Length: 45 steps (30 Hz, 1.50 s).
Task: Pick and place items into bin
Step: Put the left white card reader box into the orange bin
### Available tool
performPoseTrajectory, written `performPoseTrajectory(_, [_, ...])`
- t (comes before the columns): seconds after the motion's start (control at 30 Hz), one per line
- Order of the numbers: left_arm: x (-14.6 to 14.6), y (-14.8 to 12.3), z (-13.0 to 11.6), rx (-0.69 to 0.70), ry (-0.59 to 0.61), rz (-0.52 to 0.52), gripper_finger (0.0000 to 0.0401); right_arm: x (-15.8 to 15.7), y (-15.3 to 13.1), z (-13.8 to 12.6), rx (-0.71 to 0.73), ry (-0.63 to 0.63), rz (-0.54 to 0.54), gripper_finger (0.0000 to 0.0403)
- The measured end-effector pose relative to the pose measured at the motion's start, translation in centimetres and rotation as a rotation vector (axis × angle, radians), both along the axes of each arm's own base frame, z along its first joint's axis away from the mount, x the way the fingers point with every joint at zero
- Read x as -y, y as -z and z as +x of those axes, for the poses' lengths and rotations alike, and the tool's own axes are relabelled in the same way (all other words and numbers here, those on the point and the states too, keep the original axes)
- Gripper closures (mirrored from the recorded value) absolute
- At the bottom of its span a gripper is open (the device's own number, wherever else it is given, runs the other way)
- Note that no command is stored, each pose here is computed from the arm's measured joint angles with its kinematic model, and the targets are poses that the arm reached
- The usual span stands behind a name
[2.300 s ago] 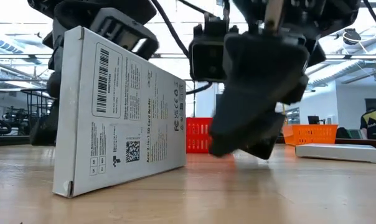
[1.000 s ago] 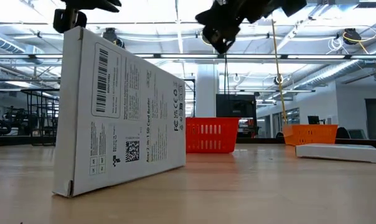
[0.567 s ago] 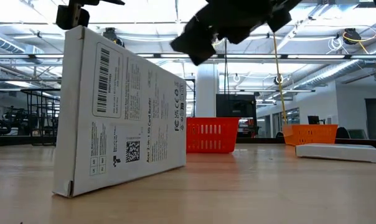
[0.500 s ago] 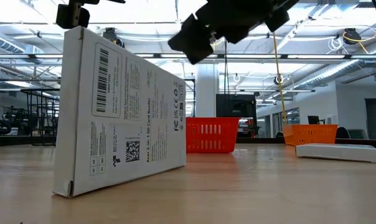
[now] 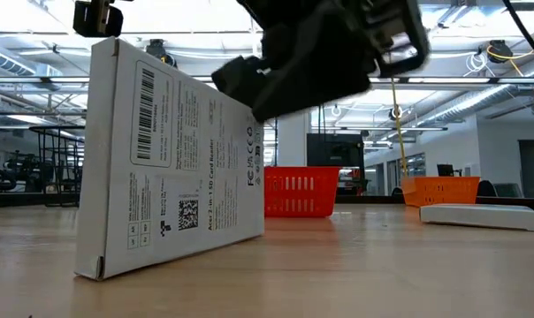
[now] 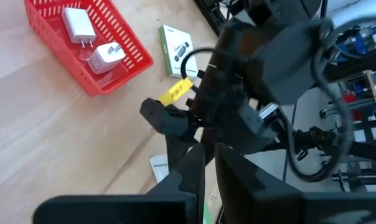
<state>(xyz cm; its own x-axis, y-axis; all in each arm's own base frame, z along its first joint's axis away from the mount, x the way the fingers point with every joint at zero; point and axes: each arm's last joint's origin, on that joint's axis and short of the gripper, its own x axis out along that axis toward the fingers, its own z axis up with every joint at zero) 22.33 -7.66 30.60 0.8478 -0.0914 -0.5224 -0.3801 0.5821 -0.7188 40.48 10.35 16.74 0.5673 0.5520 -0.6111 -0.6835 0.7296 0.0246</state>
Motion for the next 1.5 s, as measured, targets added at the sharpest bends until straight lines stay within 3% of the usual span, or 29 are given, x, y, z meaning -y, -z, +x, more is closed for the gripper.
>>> performPoseTrajectory(0.13, [0.1, 0.0, 0.0, 0.000, 0.007, 0.000, 0.0359, -0.5, 0.5, -0.1, -0.011, 0.035, -0.066, 0.0187])
performPoseTrajectory(0.23, [0.1, 0.0, 0.0, 0.000, 0.014, 0.013, 0.0359, -0.5, 0.2, -0.2, -0.024, 0.065, -0.049, 0.0221])
performPoseTrajectory(0.43, [0.1, 0.0, -0.1, -0.001, 0.025, 0.031, 0.0359, -0.2, -0.5, -0.6, -0.125, 0.162, 0.044, 0.0363])
performPoseTrajectory(0.6, [0.1, 0.1, -0.1, -0.006, 0.040, 0.054, 0.0359, 0.2, -3.0, -1.3, -0.191, 0.301, 0.176, 0.0365])
performPoseTrajectory(0.8, [0.1, 0.1, -0.1, -0.005, 0.044, 0.050, 0.0359, 2.7, -9.1, -3.1, -0.162, 0.542, 0.349, 0.0365])
performPoseTrajectory(1.2, [-0.6, -0.8, 0.6, 0.095, -0.015, 0.052, 0.0359, 7.7, -15.8, -10.6, -0.160, 1.126, 0.315, 0.0365])
performPoseTrajectory(1.5, [-1.4, -1.5, 1.3, 0.181, 0.026, 0.086, 0.0359, 8.9, -20.1, -16.8, 0.035, 1.421, 0.353, 0.0365])
